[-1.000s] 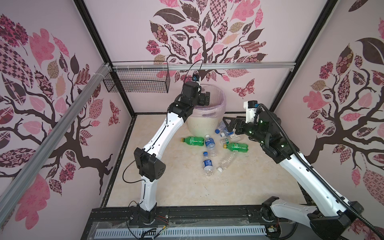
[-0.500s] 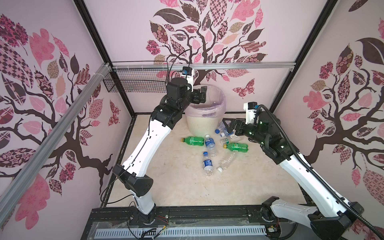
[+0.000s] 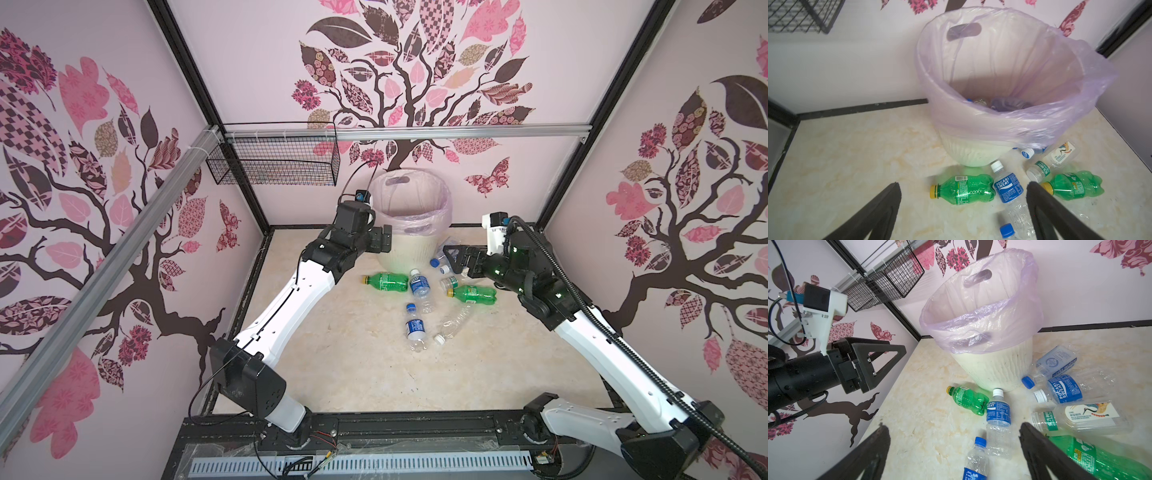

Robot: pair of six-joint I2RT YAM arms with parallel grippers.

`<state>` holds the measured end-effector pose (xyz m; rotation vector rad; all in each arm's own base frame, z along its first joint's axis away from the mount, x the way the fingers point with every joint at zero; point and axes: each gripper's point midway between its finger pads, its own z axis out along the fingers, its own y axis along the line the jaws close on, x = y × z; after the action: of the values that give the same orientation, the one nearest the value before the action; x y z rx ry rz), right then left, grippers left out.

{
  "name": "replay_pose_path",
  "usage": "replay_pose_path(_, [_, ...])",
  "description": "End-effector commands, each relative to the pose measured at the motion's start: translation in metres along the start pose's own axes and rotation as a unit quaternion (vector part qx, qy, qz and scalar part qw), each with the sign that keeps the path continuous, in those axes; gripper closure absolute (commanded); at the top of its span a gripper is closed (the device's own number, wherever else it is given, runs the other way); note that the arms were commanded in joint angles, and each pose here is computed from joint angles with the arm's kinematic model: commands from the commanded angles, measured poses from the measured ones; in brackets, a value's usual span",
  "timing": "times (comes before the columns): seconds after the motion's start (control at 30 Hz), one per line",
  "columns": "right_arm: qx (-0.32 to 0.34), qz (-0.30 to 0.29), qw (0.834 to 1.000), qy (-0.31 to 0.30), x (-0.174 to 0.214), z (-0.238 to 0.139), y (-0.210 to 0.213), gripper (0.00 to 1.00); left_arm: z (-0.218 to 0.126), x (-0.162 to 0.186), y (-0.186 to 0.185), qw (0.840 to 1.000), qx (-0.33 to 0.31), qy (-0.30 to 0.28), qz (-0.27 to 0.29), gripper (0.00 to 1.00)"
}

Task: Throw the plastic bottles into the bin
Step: 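Lower left gripper onto the small green Sprite bottle while right gripper lowers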

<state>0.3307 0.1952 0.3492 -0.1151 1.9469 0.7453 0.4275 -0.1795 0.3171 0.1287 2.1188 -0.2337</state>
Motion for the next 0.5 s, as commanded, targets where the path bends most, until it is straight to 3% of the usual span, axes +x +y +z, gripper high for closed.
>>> replay_pose_path(0.0, [0.019, -0.012, 1.0, 0.02, 0.013, 0.001, -0.008, 0.0, 0.004, 0.033, 0.019, 0.993, -0.006, 0.04, -0.111, 0.03])
replay_pose_path(0.1, [0.044, -0.036, 0.998, 0.04, 0.029, 0.008, -0.01, 0.0, 0.014, 0.056, 0.029, 0.972, 0.007, 0.065, -0.224, 0.03])
replay_pose_path(0.2, [0.064, -0.089, 0.992, 0.057, 0.049, 0.017, 0.003, 0.0, 0.027, 0.077, 0.032, 0.942, 0.006, 0.096, -0.322, 0.03])
replay_pose_path(0.27, [0.069, -0.115, 0.988, 0.073, 0.064, 0.024, 0.013, 0.0, 0.036, 0.089, 0.032, 0.917, -0.006, 0.124, -0.38, 0.03])
replay_pose_path(0.47, [0.058, -0.112, 0.987, 0.097, 0.09, 0.036, 0.021, 0.0, 0.06, 0.124, 0.039, 0.839, -0.068, 0.188, -0.505, 0.03])
